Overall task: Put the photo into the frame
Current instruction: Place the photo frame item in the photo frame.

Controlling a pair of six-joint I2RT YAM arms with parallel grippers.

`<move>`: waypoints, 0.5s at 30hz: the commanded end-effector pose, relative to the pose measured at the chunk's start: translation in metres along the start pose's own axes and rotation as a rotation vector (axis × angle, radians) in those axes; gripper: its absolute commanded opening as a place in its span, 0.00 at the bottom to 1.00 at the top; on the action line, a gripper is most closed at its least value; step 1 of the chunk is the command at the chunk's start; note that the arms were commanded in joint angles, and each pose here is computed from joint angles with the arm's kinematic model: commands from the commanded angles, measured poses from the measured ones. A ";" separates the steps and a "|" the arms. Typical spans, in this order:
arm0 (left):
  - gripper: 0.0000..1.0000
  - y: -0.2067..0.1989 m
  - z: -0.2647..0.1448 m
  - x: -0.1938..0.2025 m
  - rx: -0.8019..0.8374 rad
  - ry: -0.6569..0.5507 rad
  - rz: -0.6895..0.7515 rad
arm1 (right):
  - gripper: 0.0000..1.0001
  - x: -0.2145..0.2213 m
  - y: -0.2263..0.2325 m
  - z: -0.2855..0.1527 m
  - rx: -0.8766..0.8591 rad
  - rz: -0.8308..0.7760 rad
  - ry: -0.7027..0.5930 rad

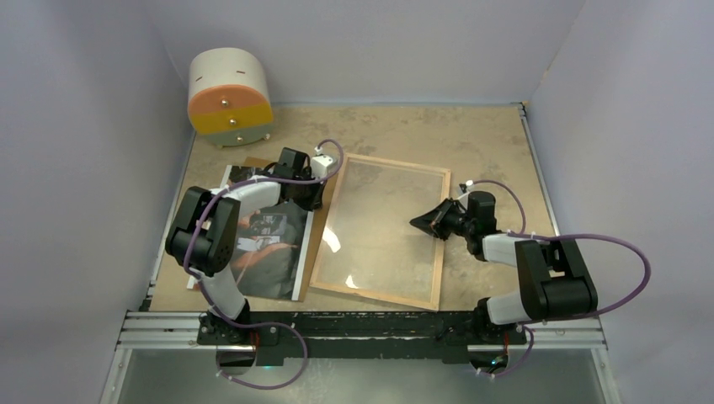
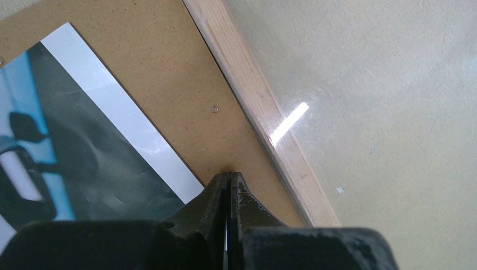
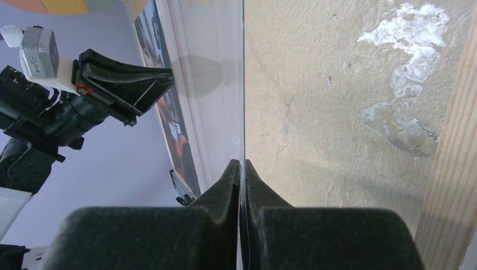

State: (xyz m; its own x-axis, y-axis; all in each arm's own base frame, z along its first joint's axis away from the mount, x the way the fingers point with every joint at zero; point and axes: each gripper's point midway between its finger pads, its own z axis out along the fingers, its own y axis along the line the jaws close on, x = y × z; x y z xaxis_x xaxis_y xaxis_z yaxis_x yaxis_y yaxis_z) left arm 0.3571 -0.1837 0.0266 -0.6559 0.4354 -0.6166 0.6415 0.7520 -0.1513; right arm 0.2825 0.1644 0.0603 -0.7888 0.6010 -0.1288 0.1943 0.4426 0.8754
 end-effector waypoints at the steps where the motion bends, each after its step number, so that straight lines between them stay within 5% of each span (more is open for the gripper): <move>1: 0.00 -0.007 0.004 0.000 0.032 -0.003 0.028 | 0.00 -0.018 0.016 -0.002 -0.034 -0.063 -0.051; 15: 0.00 -0.012 0.006 0.001 0.049 0.005 0.040 | 0.00 -0.023 0.016 -0.007 -0.030 -0.073 -0.066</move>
State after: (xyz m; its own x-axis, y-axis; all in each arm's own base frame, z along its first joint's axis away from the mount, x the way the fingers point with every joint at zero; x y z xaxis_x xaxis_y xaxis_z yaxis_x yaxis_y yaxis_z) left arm 0.3544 -0.1888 0.0263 -0.6459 0.4480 -0.6182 0.6576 0.7378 -0.1525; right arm 0.2823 0.1576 0.0605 -0.7863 0.6013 -0.1419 0.1930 0.4572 0.8682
